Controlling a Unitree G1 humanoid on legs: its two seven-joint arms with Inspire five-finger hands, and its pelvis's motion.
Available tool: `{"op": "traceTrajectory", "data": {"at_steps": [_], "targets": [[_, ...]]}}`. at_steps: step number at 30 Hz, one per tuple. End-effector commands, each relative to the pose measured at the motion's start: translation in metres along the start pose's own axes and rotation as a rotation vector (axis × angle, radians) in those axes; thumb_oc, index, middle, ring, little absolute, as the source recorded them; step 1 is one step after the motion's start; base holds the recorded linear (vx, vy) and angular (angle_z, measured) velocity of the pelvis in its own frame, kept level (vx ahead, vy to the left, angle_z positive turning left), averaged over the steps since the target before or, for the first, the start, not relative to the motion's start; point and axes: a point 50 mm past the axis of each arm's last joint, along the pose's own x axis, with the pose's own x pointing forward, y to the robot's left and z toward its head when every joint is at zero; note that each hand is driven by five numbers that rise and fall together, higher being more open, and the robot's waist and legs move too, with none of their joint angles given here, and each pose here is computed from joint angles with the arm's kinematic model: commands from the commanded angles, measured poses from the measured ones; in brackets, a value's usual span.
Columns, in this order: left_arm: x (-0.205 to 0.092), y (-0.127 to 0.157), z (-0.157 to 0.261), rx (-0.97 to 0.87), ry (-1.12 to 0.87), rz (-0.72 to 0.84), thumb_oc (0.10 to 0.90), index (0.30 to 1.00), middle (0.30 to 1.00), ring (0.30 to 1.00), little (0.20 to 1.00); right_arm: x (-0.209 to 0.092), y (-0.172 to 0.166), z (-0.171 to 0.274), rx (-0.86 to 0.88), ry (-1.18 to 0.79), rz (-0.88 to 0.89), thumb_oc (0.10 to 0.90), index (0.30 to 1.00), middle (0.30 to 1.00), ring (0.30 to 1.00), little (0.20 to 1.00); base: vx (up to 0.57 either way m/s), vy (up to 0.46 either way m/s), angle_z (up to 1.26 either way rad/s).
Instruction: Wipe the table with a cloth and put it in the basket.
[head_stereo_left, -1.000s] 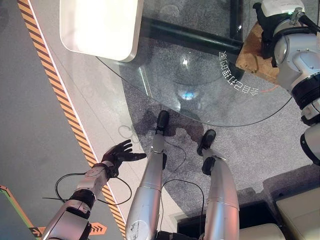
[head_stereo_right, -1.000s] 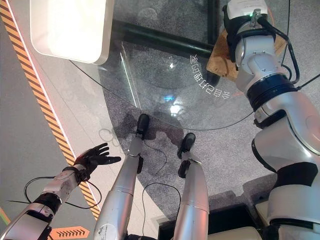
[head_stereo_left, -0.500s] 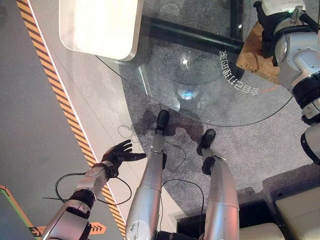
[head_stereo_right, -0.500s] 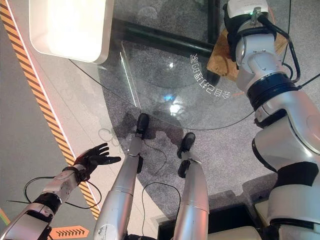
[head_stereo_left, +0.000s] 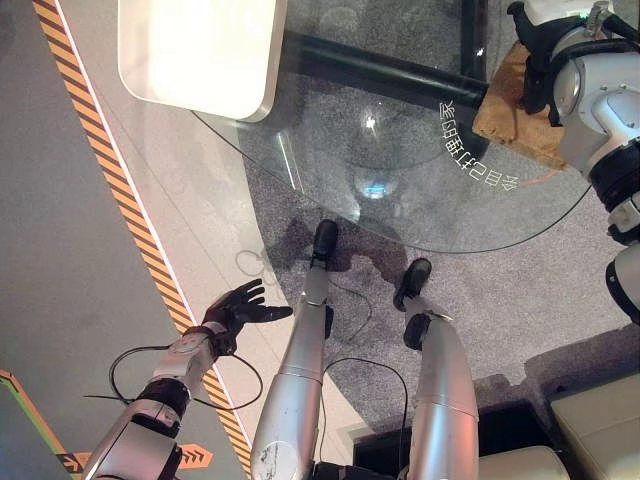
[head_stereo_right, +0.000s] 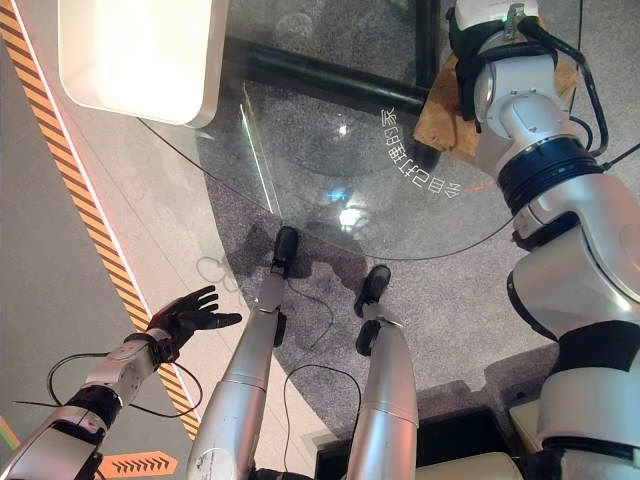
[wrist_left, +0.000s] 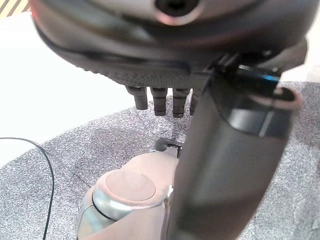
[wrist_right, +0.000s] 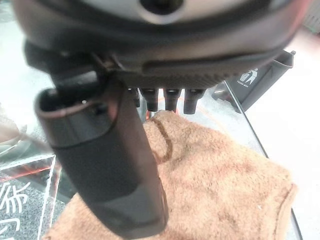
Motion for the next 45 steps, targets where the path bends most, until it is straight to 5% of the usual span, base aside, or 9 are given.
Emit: {"op": "traceTrajectory", "data": {"at_steps": [1,45], "targets": [[-0.0178,0.0312,-0.0234,0.0,0.066,0.085,0.8,0.9,0.9,0.9,0.9,-0.0009,0.0005,-0.0089,-0.089,0.004,0.035,0.1,0.3,0.3,0.3,0.2,0.0,0.0,0.0],[-0.022,0.0396,-0.0237,0.001,0.083,0.069,0.8,0.9,0.9,0.9,0.9,-0.0017,0.0028,-0.0179,-0.194,0.045,0.117,0.1,0.3,0.3,0.3,0.2,0.0,0.0,0.0]]}}
